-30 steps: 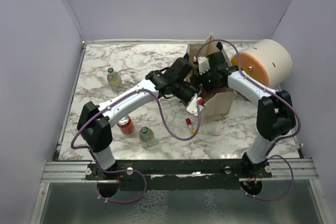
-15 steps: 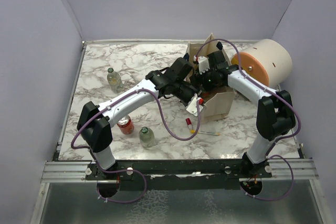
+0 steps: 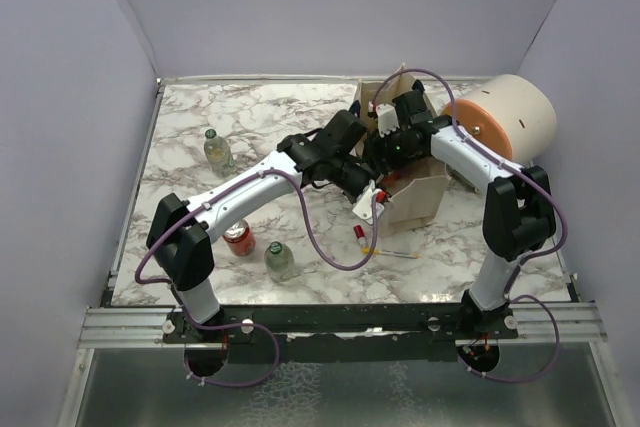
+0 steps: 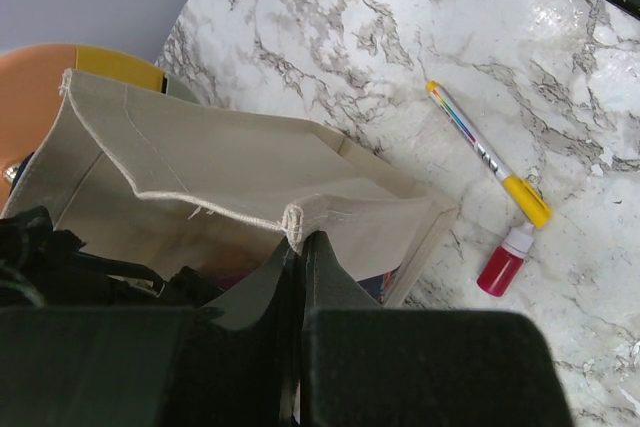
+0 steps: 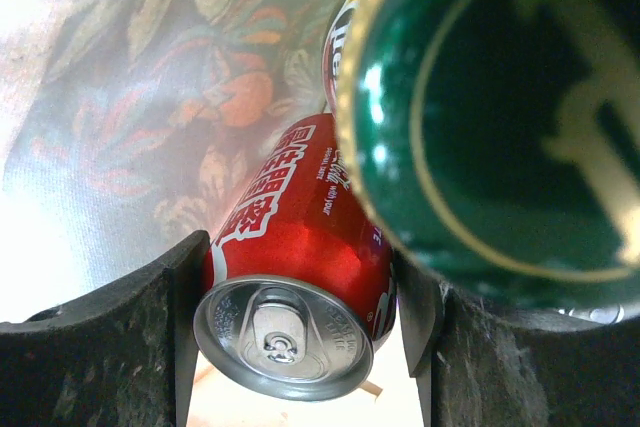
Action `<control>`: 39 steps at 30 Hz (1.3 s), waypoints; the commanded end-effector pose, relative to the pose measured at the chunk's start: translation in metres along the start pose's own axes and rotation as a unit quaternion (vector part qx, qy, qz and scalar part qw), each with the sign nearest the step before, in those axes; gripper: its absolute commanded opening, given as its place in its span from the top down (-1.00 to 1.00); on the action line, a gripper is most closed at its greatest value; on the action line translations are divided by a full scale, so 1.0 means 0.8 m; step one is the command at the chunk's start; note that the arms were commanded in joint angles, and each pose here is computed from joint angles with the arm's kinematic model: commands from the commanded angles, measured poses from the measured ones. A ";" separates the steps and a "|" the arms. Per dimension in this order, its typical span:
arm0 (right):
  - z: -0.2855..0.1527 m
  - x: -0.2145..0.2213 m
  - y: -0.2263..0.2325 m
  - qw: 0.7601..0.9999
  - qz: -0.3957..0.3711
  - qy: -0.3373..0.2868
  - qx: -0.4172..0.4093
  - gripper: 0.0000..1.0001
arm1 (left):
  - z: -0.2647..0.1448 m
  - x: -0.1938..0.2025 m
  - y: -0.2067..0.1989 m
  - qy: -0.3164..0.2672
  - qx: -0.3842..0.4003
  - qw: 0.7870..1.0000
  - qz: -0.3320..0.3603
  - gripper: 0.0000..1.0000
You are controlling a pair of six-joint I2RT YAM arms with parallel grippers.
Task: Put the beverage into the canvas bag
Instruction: Place the drink in the canvas bag.
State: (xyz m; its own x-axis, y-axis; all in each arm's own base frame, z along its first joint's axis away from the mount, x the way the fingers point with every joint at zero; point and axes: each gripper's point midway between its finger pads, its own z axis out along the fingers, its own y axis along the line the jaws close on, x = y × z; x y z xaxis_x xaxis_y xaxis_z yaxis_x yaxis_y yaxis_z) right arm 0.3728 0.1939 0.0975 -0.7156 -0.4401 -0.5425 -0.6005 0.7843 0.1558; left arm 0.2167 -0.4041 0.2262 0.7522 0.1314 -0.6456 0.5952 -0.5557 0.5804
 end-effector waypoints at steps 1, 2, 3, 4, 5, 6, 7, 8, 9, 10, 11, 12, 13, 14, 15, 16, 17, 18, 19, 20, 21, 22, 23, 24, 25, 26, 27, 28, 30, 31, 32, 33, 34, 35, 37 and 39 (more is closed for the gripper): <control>-0.009 -0.024 0.027 0.999 0.021 -0.011 -0.042 0.19 | -0.002 -0.021 -0.002 -0.027 0.006 0.999 0.025 1.00; -0.009 -0.026 0.027 0.999 0.022 -0.012 -0.041 0.21 | -0.002 -0.022 -0.002 -0.028 0.006 0.999 0.026 1.00; -0.009 -0.028 0.027 0.999 0.021 -0.013 -0.040 0.22 | -0.002 -0.022 -0.003 -0.029 0.006 0.999 0.026 1.00; -0.009 -0.029 0.025 0.999 0.021 -0.013 -0.038 0.23 | -0.002 -0.022 -0.002 -0.029 0.006 0.999 0.027 1.00; -0.009 -0.030 0.024 0.999 0.021 -0.012 -0.036 0.25 | -0.002 -0.021 -0.002 -0.029 0.006 0.999 0.028 1.00; -0.009 -0.030 0.022 0.999 0.021 -0.012 -0.034 0.26 | -0.002 -0.022 -0.002 -0.028 0.006 0.999 0.029 1.00; -0.009 -0.031 0.021 0.999 0.023 -0.012 -0.033 0.26 | -0.002 -0.021 -0.002 -0.028 0.006 0.999 0.029 1.00; -0.009 -0.031 0.020 0.999 0.025 -0.012 -0.031 0.25 | -0.003 -0.022 -0.002 -0.028 0.006 0.999 0.030 1.00; -0.010 -0.031 0.018 0.999 0.026 -0.012 -0.029 0.21 | -0.003 -0.021 -0.003 -0.027 0.006 0.999 0.029 1.00; -0.011 -0.032 0.017 0.999 0.026 -0.014 -0.028 0.17 | -0.003 -0.021 -0.003 -0.027 0.006 0.999 0.029 1.00; -0.011 -0.032 0.017 0.999 0.027 -0.014 -0.027 0.13 | -0.003 -0.022 -0.003 -0.027 0.006 0.999 0.029 1.00; -0.013 -0.034 0.016 0.999 0.028 -0.017 -0.026 0.07 | -0.003 -0.022 -0.003 -0.028 0.006 0.999 0.029 1.00; -0.013 -0.035 0.016 0.999 0.029 -0.018 -0.026 0.02 | -0.003 -0.021 -0.003 -0.027 0.006 0.999 0.028 1.00; -0.014 -0.035 0.016 0.999 0.030 -0.018 -0.026 -0.01 | -0.002 -0.021 -0.003 -0.027 0.006 0.999 0.029 1.00; -0.014 -0.035 0.016 0.999 0.030 -0.019 -0.026 -0.05 | -0.002 -0.021 -0.003 -0.027 0.006 0.999 0.029 1.00; -0.015 -0.037 0.016 0.999 0.030 -0.021 -0.026 -0.07 | -0.002 -0.021 -0.002 -0.027 0.006 0.999 0.030 1.00; -0.015 -0.037 0.015 0.999 0.031 -0.023 -0.026 -0.09 | -0.003 -0.021 -0.002 -0.027 0.005 0.999 0.030 1.00; -0.017 -0.039 0.015 0.999 0.032 -0.026 -0.027 -0.10 | -0.002 -0.022 -0.002 -0.027 0.005 0.999 0.031 1.00; -0.018 -0.040 0.014 0.999 0.032 -0.029 -0.028 -0.08 | -0.002 -0.022 -0.002 -0.027 0.006 0.999 0.032 1.00; -0.018 -0.041 0.013 0.998 0.033 -0.033 -0.029 -0.02 | -0.003 -0.021 -0.002 -0.026 0.006 0.999 0.031 1.00; -0.019 -0.041 0.012 0.998 0.033 -0.034 -0.028 0.07 | -0.002 -0.022 -0.002 -0.027 0.006 0.999 0.031 1.00; -0.019 -0.042 0.011 0.998 0.034 -0.035 -0.026 0.13 | -0.003 -0.021 -0.001 -0.026 0.005 0.999 0.032 1.00; -0.020 -0.042 0.009 0.999 0.034 -0.034 -0.024 0.18 | -0.003 -0.021 -0.001 -0.025 0.005 0.999 0.034 1.00; -0.021 -0.043 0.008 0.999 0.034 -0.034 -0.020 0.21 | -0.003 -0.021 -0.001 -0.024 0.006 0.999 0.037 1.00; -0.023 -0.046 0.005 0.999 0.034 -0.037 -0.014 0.23 | -0.004 -0.021 0.000 -0.024 0.006 0.999 0.041 1.00; -0.025 -0.048 0.002 0.999 0.033 -0.039 -0.008 0.25 | -0.004 -0.022 0.001 -0.024 0.006 0.999 0.044 1.00; -0.026 -0.050 0.000 0.999 0.031 -0.042 -0.003 0.26 | -0.005 -0.024 0.003 -0.025 0.006 0.999 0.047 1.00; -0.027 -0.051 -0.002 0.999 0.028 -0.043 0.000 0.28 | -0.006 -0.026 0.005 -0.027 0.005 0.998 0.049 1.00; -0.025 -0.046 -0.005 0.999 0.029 -0.036 0.007 0.30 | -0.008 -0.031 0.011 -0.031 0.001 0.998 0.050 1.00; -0.024 -0.043 -0.006 0.999 0.029 -0.031 0.009 0.31 | -0.010 -0.035 0.015 -0.033 -0.002 0.998 0.051 1.00; -0.023 -0.040 -0.007 0.999 0.030 -0.028 0.011 0.32 | -0.011 -0.038 0.018 -0.034 -0.004 0.998 0.052 1.00; -0.021 -0.036 -0.008 0.999 0.030 -0.024 0.013 0.33 | -0.013 -0.040 0.023 -0.035 -0.010 0.998 0.053 1.00; -0.020 -0.032 -0.008 0.999 0.031 -0.020 0.013 0.34 | -0.014 -0.042 0.028 -0.036 -0.015 0.998 0.053 1.00; -0.018 -0.029 -0.008 0.999 0.031 -0.017 0.012 0.34 | -0.015 -0.044 0.032 -0.038 -0.020 0.998 0.051 1.00; -0.015 -0.023 -0.007 0.999 0.030 -0.012 0.011 0.36 | -0.017 -0.047 0.041 -0.040 -0.031 0.997 0.051 1.00; -0.013 -0.017 -0.009 0.999 0.029 -0.008 0.014 0.36 | -0.018 -0.050 0.051 -0.042 -0.044 0.997 0.054 1.00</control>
State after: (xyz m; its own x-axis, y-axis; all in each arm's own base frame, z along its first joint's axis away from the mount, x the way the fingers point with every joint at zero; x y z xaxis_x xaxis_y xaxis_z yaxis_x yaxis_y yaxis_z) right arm 0.3765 0.1911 0.1016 -0.7688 -0.3934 -0.5041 -0.5436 0.8173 0.1911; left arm 0.2171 -0.4039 0.2367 0.7677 0.1130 -0.6308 0.5736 -0.5598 0.5979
